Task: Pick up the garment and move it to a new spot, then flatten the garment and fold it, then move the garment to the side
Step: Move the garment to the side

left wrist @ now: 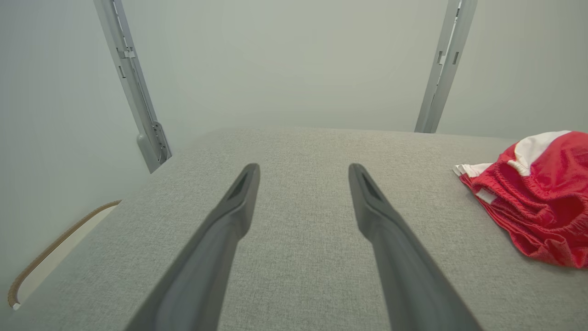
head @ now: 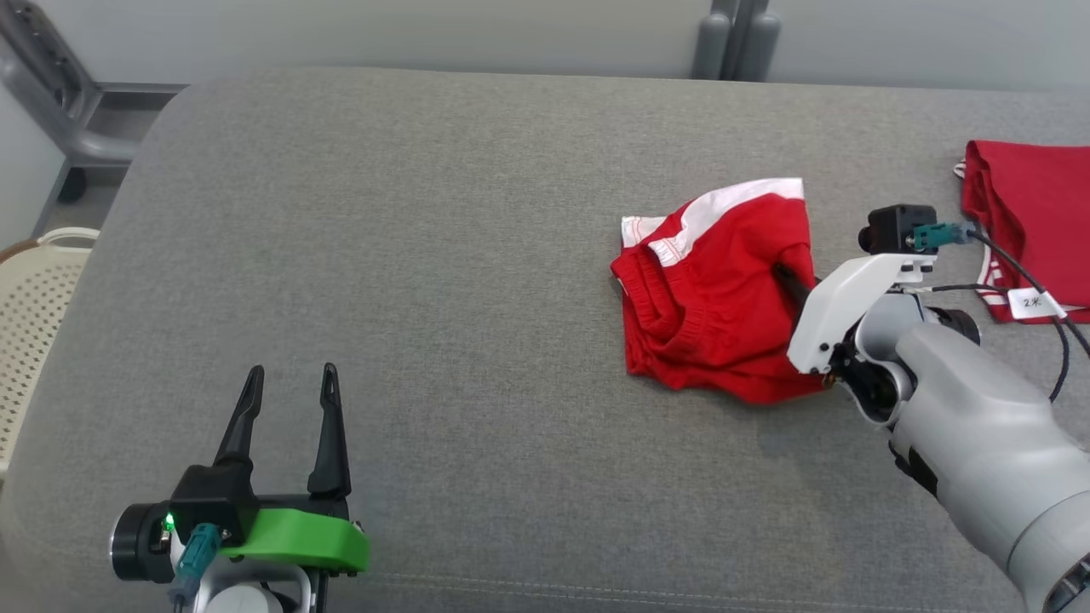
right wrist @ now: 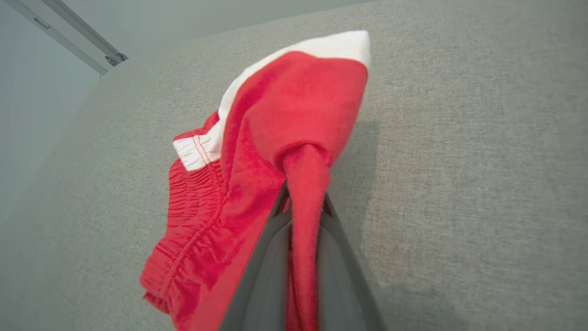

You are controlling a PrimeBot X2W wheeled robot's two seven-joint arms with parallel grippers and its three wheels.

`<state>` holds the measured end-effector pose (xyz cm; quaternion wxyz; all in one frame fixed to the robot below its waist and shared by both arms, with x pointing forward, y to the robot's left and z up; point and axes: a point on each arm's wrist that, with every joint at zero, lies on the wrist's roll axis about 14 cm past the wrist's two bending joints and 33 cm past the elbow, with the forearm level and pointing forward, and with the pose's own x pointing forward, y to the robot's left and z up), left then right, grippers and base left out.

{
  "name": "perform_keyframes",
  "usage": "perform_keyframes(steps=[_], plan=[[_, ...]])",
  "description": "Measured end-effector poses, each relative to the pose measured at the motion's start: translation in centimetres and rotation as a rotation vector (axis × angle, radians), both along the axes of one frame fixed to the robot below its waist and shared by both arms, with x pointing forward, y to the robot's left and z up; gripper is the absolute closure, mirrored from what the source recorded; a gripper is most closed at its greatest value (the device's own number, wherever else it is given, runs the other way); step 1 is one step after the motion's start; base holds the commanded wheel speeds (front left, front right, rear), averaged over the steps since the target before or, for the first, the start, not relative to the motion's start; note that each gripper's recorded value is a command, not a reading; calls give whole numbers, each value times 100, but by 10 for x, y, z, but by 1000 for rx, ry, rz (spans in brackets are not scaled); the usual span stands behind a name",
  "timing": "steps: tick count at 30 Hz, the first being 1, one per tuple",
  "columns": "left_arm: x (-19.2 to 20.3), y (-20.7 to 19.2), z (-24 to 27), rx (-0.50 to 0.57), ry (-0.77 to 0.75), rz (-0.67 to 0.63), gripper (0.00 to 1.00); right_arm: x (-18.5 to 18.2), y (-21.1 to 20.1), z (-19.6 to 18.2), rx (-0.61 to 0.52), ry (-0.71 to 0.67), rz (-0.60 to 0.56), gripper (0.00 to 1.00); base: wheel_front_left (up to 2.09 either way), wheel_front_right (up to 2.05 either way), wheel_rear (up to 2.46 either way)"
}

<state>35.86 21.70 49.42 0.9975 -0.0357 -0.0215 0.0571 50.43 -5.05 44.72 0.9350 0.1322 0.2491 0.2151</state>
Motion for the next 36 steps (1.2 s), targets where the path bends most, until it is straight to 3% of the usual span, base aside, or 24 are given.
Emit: perform_keyframes(steps=[9,22,36], plan=[[28,-28,-1,13,-6,-101,0,30,-81,34,-160,-109,-78,100,0,0,0],[60,-38,-29,55,58,-175,0,73,-170,52,-338,-141,-177,100,0,0,0],[77,-37,-46,89,87,-200,0,92,-244,67,-440,-132,-297,100,0,0,0]])
